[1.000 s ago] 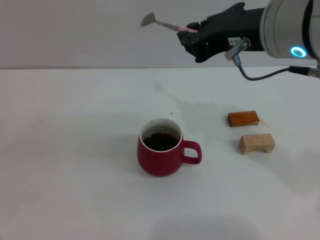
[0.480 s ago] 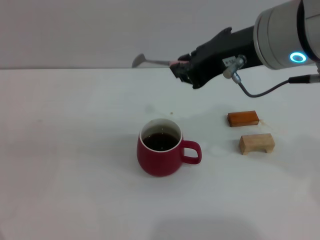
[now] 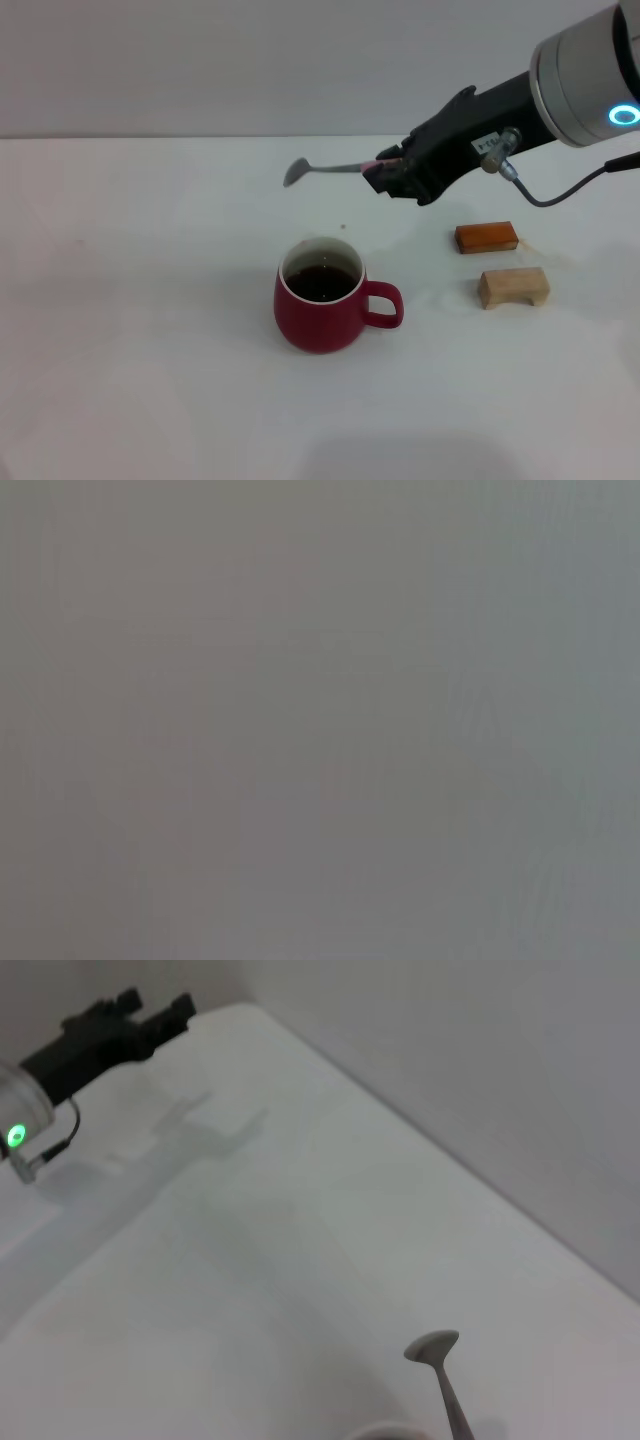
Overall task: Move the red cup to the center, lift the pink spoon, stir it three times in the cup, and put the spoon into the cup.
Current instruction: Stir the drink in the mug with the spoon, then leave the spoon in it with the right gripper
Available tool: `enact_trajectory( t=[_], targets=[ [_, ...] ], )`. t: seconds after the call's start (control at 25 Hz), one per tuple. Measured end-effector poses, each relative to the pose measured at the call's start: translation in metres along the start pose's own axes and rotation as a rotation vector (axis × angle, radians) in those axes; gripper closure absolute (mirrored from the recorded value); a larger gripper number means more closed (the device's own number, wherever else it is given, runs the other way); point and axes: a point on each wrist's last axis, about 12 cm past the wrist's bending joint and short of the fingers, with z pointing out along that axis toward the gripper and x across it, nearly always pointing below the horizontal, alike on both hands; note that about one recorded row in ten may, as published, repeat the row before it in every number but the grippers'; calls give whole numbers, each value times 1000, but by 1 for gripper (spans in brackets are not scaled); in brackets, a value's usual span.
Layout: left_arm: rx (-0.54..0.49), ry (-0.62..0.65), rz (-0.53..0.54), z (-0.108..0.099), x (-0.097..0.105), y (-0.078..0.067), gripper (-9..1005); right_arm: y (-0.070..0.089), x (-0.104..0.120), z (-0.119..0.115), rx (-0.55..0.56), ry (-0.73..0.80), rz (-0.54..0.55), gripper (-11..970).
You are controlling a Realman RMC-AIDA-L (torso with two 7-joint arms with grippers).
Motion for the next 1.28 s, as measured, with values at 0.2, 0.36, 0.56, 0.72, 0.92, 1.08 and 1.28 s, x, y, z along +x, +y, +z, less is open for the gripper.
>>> enact_trajectory(
  t=[0.2, 0.36, 0.56, 0.72, 0.92, 1.08, 1.28],
  targets=[
    [3, 3, 2, 0, 1, -1, 152, -6, 0, 2, -39, 60, -34, 804],
    [6, 1, 1, 0, 0, -2, 152, -11, -1, 2, -64, 92, -45, 804],
    [11, -2, -7, 2, 0, -5, 152, -21, -1, 3, -94, 139, -46, 804],
    [17, -2, -13, 2, 0, -8, 152, -28, 0, 8, -119, 177, -43, 804],
    [22, -4, -18, 2, 0, -10, 152, -32, 0, 19, -161, 218, -51, 803],
    [22, -6, -23, 2, -1, -10, 152, -34, -1, 29, -190, 243, -61, 803],
    [21, -8, -30, 1, -1, -9, 152, -38, -4, 43, -217, 268, -75, 803]
  ],
)
